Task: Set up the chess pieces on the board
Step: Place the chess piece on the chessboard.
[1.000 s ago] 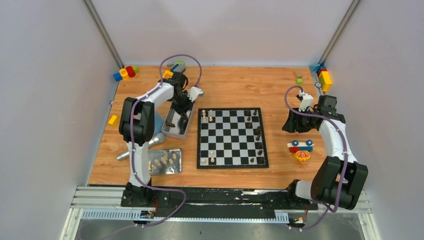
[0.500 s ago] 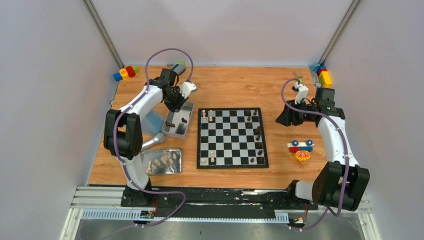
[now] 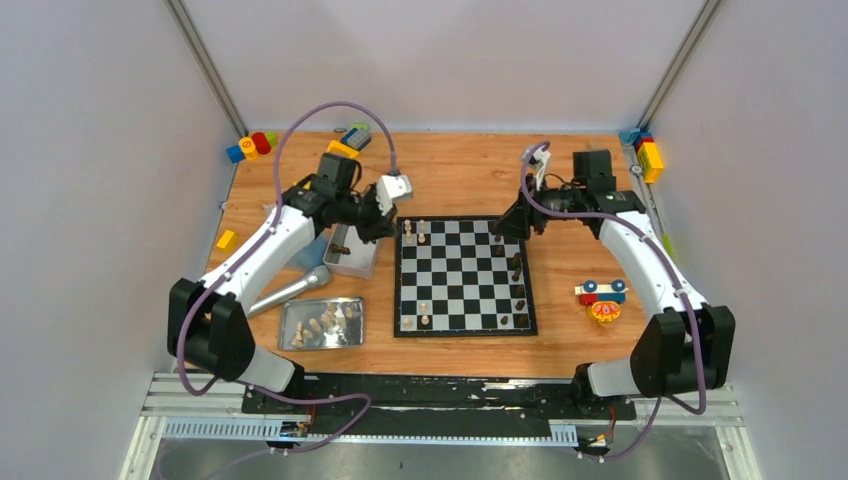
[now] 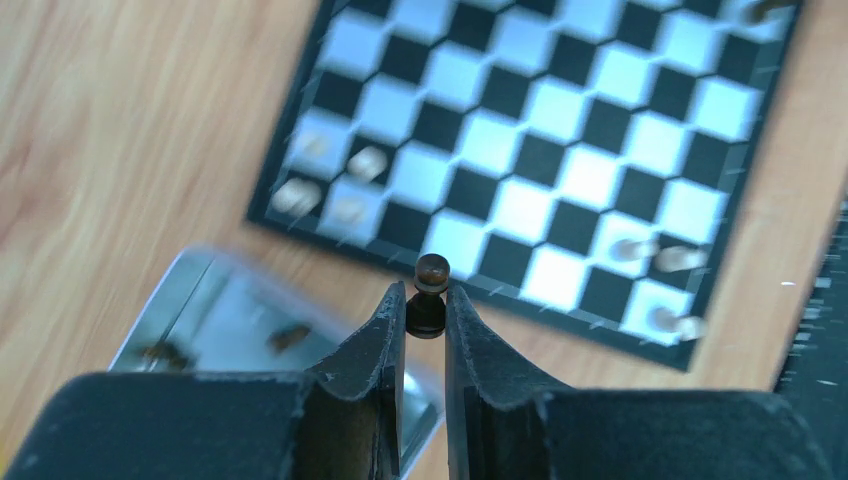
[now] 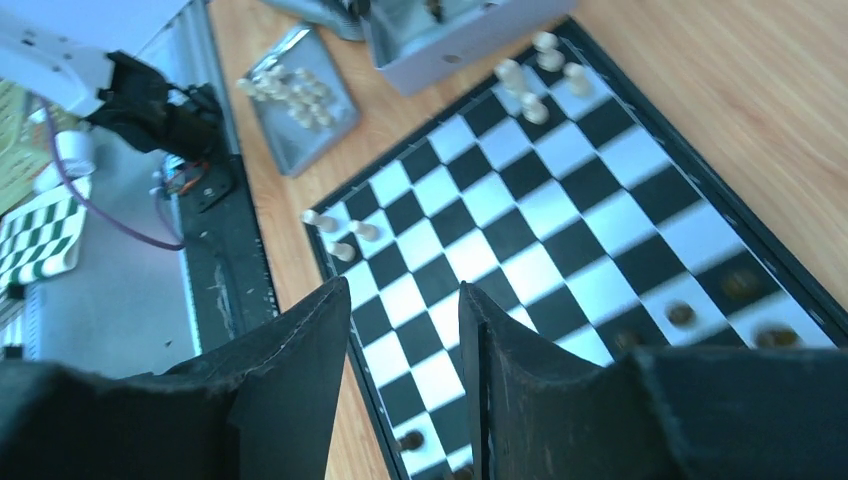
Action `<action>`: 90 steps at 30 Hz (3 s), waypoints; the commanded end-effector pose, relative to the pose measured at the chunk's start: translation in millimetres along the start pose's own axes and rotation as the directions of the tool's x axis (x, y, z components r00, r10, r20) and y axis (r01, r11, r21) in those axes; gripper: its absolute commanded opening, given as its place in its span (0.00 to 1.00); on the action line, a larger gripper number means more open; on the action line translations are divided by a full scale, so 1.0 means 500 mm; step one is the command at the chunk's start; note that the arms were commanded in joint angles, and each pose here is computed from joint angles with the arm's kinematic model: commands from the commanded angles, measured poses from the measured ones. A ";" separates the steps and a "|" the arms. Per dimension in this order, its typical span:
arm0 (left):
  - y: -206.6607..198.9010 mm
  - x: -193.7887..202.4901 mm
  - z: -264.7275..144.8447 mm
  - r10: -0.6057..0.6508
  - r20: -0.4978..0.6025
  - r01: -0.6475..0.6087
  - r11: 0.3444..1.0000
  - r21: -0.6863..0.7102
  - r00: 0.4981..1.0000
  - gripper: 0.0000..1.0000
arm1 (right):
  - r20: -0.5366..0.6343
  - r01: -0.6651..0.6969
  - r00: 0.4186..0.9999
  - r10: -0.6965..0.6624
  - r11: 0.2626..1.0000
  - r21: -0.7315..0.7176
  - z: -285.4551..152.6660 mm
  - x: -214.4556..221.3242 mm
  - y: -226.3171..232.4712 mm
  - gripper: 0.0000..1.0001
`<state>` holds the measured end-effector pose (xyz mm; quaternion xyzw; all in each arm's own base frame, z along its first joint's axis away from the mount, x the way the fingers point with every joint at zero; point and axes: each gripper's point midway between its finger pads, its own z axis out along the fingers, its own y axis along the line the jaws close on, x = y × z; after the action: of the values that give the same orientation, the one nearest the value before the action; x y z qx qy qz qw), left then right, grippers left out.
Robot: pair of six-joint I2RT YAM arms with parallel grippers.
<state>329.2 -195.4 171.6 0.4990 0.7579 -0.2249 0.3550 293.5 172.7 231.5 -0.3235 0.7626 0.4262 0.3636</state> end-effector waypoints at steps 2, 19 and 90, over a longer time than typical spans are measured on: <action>-0.176 -0.121 0.016 0.147 0.220 -0.189 0.964 0.185 0.964 0.13 | 0.043 0.088 0.996 -0.081 0.972 -0.220 0.073 -0.048 0.071 0.45; -0.243 -0.187 0.058 0.170 0.236 -0.223 0.950 0.218 0.957 0.12 | -0.069 0.034 0.996 -0.064 0.930 -0.367 0.181 0.004 0.137 0.48; -0.136 -0.093 -0.051 0.067 0.179 -0.062 0.998 -0.032 0.982 0.77 | -0.578 0.186 0.813 0.068 0.910 0.369 0.073 0.177 -0.133 0.00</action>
<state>275.2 -236.4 218.8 0.5052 0.7048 -0.2452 0.4335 298.1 170.7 117.4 -0.3793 0.8877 0.1674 0.2002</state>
